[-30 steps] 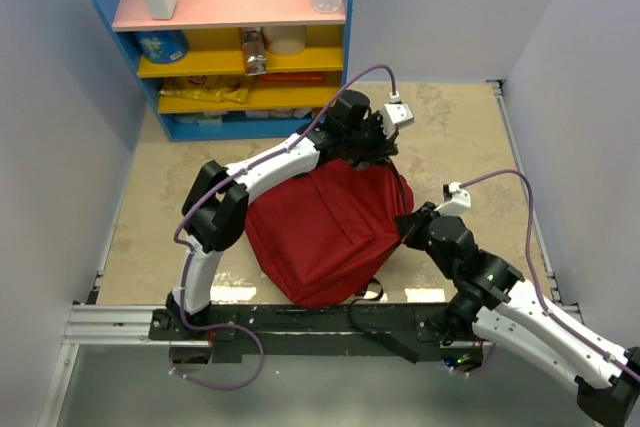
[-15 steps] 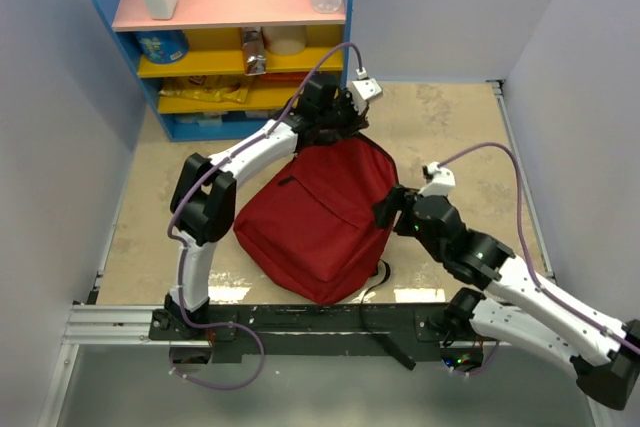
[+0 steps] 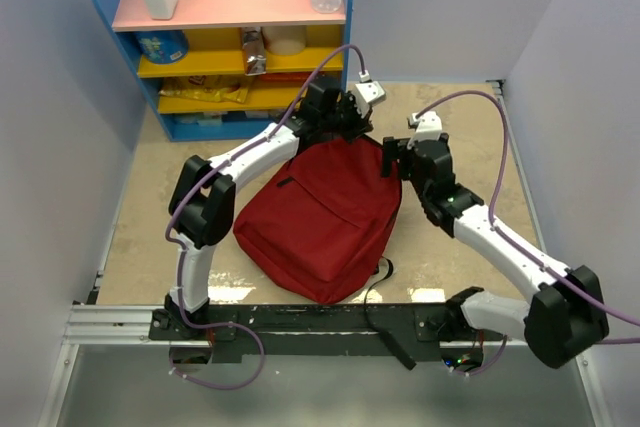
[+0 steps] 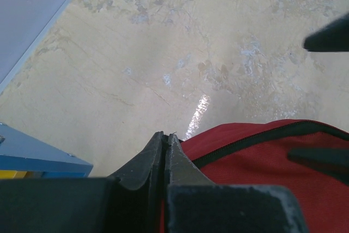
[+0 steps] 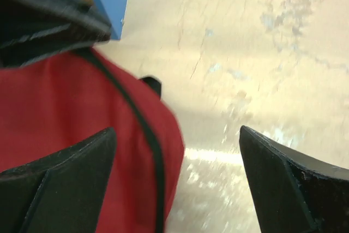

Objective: Pack the student bag
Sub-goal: Zip the student bag at the center of the board.

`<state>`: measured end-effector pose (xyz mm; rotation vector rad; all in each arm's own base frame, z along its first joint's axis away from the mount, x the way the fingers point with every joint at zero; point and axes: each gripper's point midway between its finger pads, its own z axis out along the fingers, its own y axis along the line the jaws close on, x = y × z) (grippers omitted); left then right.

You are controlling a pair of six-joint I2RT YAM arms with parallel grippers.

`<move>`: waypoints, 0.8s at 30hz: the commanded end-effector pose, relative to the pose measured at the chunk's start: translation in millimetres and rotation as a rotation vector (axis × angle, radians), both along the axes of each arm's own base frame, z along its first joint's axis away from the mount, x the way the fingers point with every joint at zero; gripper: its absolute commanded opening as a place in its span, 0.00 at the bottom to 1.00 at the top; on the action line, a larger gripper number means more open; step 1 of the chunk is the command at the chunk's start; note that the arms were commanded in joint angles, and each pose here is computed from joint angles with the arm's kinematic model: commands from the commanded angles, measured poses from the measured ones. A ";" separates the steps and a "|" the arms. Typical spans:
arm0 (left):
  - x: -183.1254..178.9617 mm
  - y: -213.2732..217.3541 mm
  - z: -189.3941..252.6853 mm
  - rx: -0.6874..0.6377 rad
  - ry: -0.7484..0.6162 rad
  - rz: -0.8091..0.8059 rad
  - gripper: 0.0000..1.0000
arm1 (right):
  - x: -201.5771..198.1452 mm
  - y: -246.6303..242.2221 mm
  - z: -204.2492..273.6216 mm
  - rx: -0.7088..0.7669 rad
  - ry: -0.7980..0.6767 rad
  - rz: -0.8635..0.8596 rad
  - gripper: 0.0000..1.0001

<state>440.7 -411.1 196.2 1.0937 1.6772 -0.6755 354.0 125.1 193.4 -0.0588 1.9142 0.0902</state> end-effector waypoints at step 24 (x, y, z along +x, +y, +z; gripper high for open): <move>-9.1 -5.4 54.7 -0.094 -0.077 -0.025 0.00 | 49.1 66.9 1.5 0.111 0.031 0.610 0.72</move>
